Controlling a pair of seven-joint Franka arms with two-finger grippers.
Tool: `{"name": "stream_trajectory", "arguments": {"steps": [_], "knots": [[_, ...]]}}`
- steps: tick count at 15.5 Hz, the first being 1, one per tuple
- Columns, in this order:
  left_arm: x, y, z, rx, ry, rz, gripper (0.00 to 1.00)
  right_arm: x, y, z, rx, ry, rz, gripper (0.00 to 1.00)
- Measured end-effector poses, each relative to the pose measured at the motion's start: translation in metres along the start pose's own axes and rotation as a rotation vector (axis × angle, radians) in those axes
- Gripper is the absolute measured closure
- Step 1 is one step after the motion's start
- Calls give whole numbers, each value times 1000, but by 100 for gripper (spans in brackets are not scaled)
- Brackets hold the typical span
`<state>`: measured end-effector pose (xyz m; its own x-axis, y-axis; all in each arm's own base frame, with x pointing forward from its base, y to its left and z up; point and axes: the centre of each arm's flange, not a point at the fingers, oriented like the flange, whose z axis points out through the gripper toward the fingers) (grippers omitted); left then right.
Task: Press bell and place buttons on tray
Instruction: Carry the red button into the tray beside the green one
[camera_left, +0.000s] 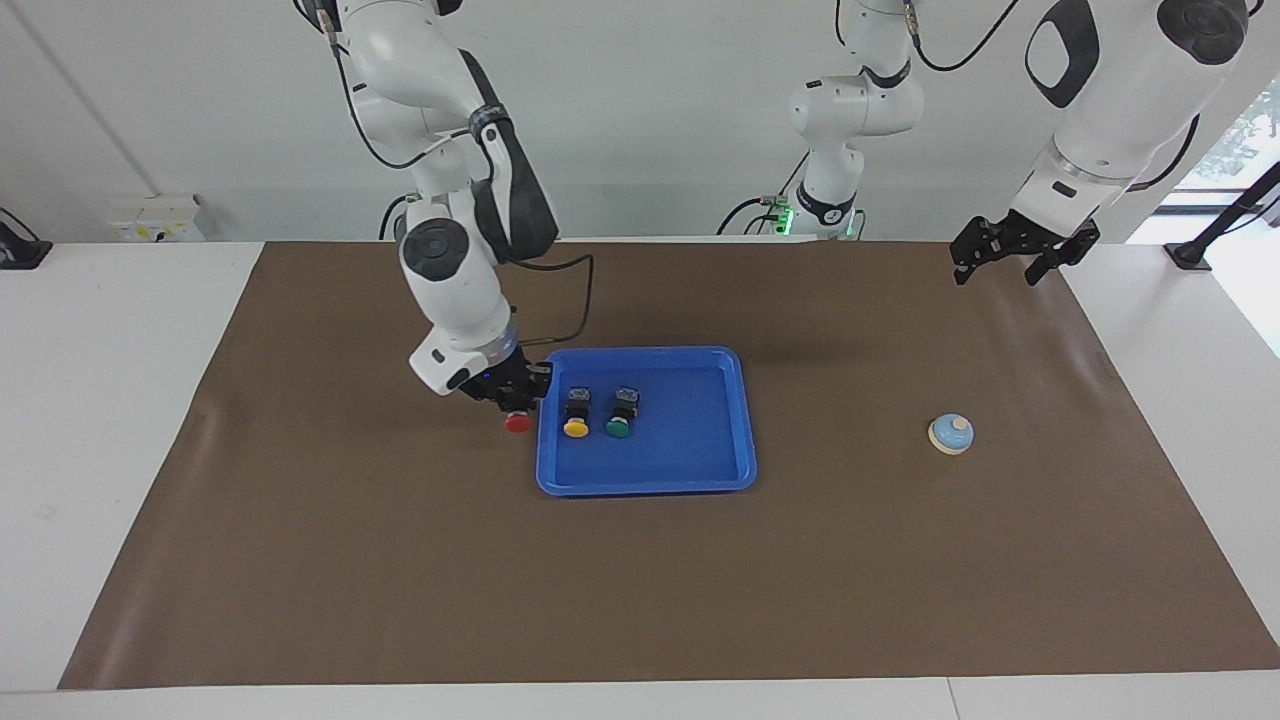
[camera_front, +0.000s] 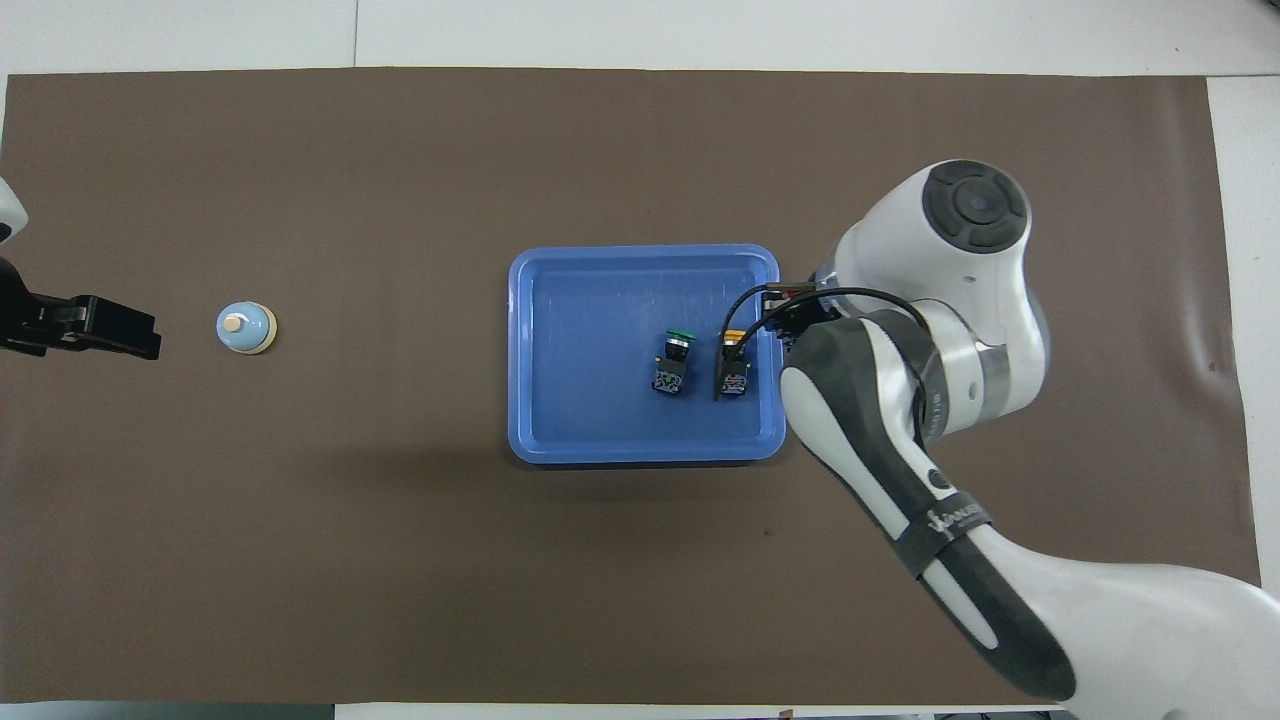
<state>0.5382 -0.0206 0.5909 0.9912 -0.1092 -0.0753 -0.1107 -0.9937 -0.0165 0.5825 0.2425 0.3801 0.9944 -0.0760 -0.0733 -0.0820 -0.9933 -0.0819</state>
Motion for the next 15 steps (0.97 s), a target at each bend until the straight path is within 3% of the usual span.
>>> {"name": "stream_trajectory", "arguments": {"steps": [5, 15], "knots": [[0, 0, 0, 0, 0, 0, 0, -25, -122, 16, -12, -20, 78, 58], [0, 0, 0, 0, 0, 0, 0, -45, -164, 61, -29, -33, 111, 58]]}}
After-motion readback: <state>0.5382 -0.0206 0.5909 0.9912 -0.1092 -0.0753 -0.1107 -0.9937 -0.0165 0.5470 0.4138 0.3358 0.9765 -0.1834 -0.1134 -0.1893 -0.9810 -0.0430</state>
